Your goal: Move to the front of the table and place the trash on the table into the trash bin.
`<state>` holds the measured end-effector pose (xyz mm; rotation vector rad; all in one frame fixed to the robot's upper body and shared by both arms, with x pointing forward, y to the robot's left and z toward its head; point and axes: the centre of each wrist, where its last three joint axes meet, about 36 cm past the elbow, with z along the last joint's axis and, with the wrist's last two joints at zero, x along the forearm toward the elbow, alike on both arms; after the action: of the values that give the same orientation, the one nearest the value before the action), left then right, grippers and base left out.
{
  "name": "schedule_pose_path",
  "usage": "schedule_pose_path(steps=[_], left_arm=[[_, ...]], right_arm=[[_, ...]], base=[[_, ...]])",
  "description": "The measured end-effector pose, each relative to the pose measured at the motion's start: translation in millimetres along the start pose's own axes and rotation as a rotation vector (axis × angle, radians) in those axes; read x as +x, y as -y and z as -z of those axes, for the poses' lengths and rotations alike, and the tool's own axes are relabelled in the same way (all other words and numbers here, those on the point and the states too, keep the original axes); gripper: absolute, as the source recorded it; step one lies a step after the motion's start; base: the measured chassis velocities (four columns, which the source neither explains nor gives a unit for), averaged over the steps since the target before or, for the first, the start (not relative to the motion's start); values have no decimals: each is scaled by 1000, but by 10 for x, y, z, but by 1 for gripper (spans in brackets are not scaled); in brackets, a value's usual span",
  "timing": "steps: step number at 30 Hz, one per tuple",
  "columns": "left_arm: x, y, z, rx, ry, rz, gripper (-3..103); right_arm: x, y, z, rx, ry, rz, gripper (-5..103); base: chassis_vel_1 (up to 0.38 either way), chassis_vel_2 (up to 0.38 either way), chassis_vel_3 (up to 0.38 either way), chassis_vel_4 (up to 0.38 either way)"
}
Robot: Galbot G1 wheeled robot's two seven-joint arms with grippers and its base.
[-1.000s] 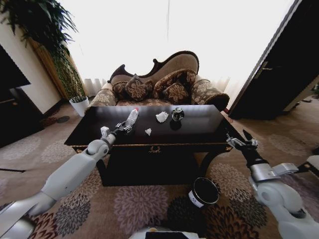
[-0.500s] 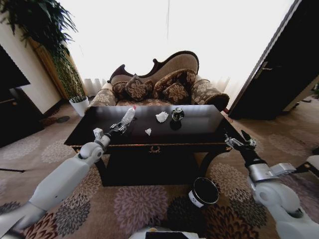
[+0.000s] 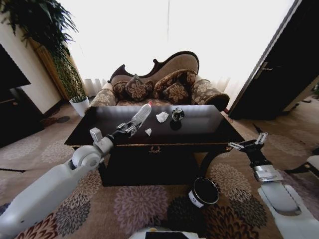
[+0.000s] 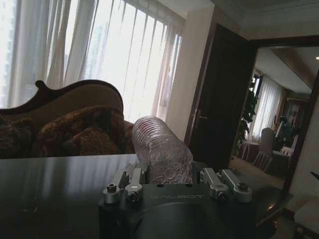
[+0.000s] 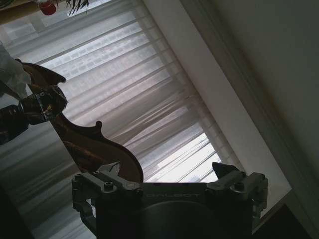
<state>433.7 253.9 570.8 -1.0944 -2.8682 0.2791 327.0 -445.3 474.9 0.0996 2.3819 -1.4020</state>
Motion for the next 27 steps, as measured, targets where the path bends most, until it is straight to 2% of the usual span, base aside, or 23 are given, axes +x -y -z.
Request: schedule_pose_path(steps=[2,3,4,7,8,10,11,15,16,19,20,25,27], left_arm=[[-58,106,11,11,-16,-40,42],[-58,106,11,11,-16,-40,42],[-91,150,13,14,-24,-58,42],[-251,374,-17,46,-73,-149,42],[-251,374,-17,46,-73,-149,42],[-385,487,13,33,-100,-219,42],[-385,487,13,33,-100,-219,42],[-628,708,103,12,-128,-326,42],[-628,708,103,12,-128,-326,42],[-792,922,90,48,-154,-390,42],[-792,922,90,48,-154,-390,42],[-1159,1314,-106,137,-212,-467,42],[-1203,1366,-126,147,-217,-476,42]], right_arm=[[-8,13,-19,88,60,15,100],[-8,13,-19,88,60,15,100],[-16,17,-29,131,89,28,100],[-37,-15,-30,258,190,80,100],[-37,-15,-30,258,190,80,100],[-42,-53,1,314,245,105,100],[-42,-53,1,314,245,105,100],[-61,-107,30,374,302,130,100],[-61,-107,30,374,302,130,100],[-128,-98,12,407,318,130,100],[-128,-98,12,407,318,130,100],[-187,-95,12,408,312,116,100],[-183,-99,19,405,310,113,100]], base=[[0,0,0,0],[0,0,0,0],[0,0,0,0],[0,0,0,0],[0,0,0,0],[0,0,0,0],[0,0,0,0],[0,0,0,0],[0,0,0,0],[0,0,0,0],[0,0,0,0],[0,0,0,0],[0,0,0,0]])
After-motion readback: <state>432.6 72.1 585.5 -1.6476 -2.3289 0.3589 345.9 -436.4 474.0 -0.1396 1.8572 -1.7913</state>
